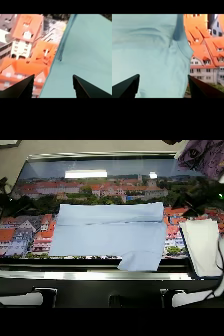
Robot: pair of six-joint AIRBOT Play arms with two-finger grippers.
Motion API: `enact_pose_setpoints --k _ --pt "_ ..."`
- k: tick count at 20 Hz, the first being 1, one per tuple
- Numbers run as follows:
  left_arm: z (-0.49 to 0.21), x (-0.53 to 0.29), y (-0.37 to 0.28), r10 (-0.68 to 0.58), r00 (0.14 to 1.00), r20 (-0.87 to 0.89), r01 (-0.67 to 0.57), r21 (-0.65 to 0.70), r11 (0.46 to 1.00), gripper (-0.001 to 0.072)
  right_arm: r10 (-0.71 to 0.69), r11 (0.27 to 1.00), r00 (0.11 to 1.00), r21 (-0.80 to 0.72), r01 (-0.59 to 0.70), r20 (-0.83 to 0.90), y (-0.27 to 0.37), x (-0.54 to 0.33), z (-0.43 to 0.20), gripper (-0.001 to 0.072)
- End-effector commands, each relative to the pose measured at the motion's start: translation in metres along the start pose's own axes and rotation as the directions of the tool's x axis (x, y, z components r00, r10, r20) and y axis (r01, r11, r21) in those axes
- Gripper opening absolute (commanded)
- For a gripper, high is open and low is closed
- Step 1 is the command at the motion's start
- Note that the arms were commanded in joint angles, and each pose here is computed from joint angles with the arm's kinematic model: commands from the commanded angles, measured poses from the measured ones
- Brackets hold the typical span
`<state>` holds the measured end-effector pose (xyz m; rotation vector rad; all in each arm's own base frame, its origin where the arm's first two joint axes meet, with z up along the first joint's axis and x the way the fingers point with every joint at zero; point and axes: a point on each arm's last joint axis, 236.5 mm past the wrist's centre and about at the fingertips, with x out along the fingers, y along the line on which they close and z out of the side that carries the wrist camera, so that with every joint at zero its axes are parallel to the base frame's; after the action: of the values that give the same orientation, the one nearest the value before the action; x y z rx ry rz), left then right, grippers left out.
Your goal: Fold the clothes and pants, and hang the long-sleeved shirts on hangers.
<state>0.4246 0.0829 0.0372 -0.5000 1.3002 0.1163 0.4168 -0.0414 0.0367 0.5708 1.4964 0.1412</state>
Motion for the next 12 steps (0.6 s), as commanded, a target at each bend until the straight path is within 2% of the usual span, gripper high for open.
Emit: enact_pose_setpoints --k 1,4,7,12 --pt "-0.063 -0.01 0.039 0.003 1.0 0.024 0.0 -0.134 0.991 0.0551 0.175 0.972 0.982 0.143 -0.184 0.076 -0.028 -0.003 -0.068 0.0655" --pt "-0.12 0.005 0.049 0.002 1.0 -0.004 -0.002 -0.187 0.982 0.0551 0.191 0.954 0.981 0.232 -0.191 0.025 -0.04 0.047 -0.15 0.0655" --pt "-0.146 0.015 0.051 0.0 0.999 -0.041 -0.008 -0.198 0.98 0.0549 0.217 0.937 0.976 0.285 -0.201 -0.025 -0.039 0.09 -0.205 0.0655" --pt "-0.146 0.016 0.051 0.001 0.999 -0.042 -0.009 -0.199 0.98 0.055 0.237 0.925 0.971 0.309 -0.219 -0.021 -0.04 0.121 -0.232 0.0655"
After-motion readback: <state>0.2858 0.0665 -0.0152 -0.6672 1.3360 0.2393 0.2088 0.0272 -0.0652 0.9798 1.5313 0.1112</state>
